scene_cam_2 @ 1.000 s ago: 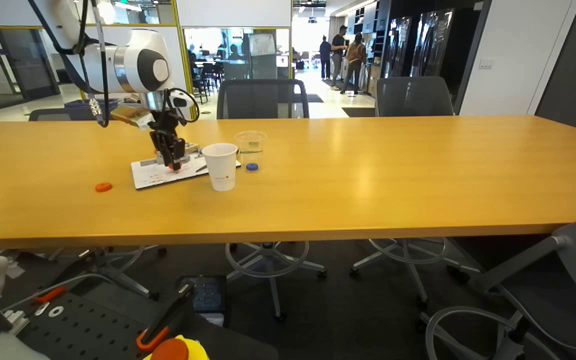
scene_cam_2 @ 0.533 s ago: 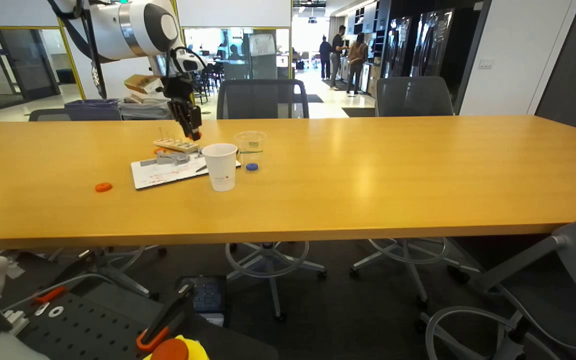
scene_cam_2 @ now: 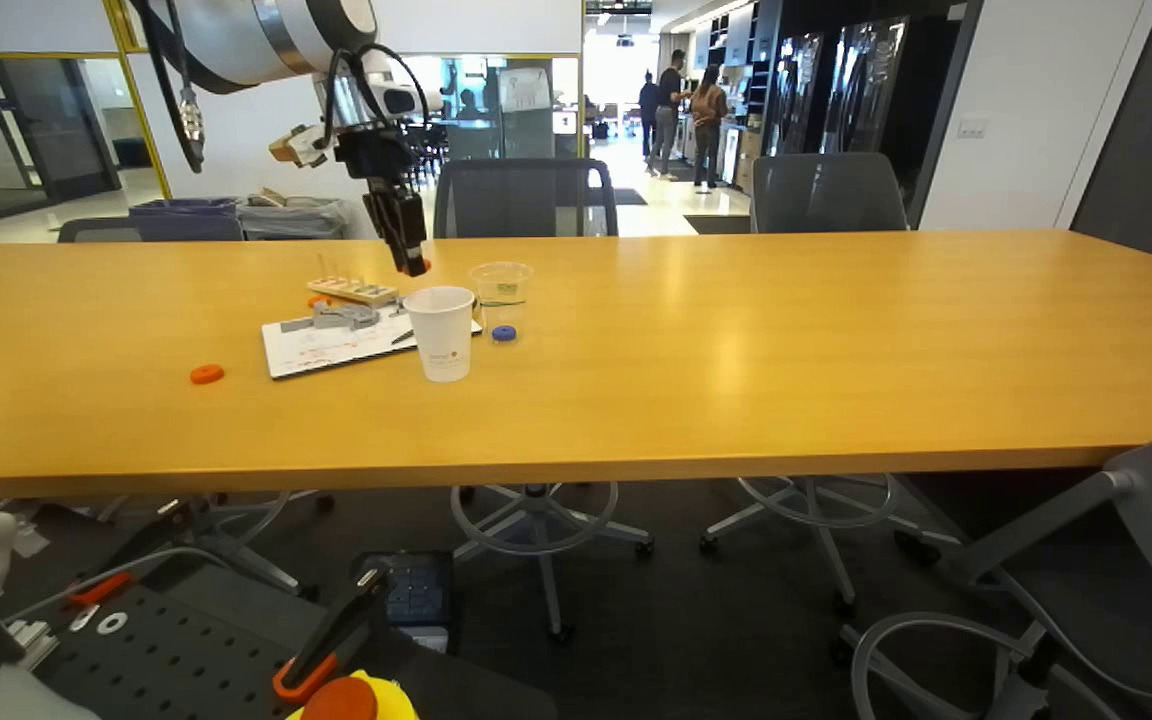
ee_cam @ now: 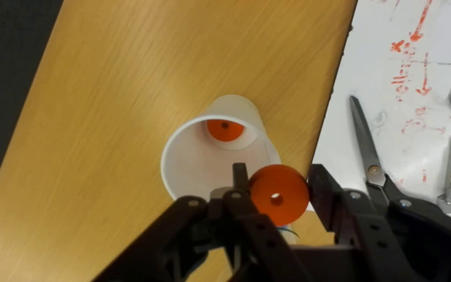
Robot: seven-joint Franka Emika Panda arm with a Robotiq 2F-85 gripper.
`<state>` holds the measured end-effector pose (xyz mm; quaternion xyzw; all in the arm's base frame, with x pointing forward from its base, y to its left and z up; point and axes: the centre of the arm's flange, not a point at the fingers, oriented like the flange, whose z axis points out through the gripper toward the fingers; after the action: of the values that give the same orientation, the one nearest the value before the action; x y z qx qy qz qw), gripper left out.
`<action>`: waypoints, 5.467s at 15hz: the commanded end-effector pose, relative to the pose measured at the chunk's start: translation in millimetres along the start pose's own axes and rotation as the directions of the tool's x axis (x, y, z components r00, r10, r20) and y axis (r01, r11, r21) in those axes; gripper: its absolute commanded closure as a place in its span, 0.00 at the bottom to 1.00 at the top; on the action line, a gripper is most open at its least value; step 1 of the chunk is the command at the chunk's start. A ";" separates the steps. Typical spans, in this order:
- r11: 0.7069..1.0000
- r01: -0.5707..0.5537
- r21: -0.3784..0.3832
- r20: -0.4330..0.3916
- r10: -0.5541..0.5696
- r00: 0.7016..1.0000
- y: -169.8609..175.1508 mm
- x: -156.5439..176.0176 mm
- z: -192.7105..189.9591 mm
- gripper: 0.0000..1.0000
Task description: Put the orange blocks inside the white cup and place the blue ring inside the clear cup
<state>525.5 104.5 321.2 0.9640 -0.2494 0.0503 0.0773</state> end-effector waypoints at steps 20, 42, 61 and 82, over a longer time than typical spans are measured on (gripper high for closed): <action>1.000 -0.012 0.007 0.085 0.011 0.996 5.3 -53.0 -0.9 0.00; 0.894 0.379 0.238 0.108 -0.412 0.905 -117.8 -188.6 92.5 0.00; 0.805 0.538 0.251 0.082 -0.571 0.817 -148.9 -237.1 96.1 0.00; 0.771 0.599 0.218 0.007 -0.615 0.789 -173.0 -227.8 86.3 0.00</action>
<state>408.0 343.1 182.3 0.9963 0.0849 0.0105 -0.0074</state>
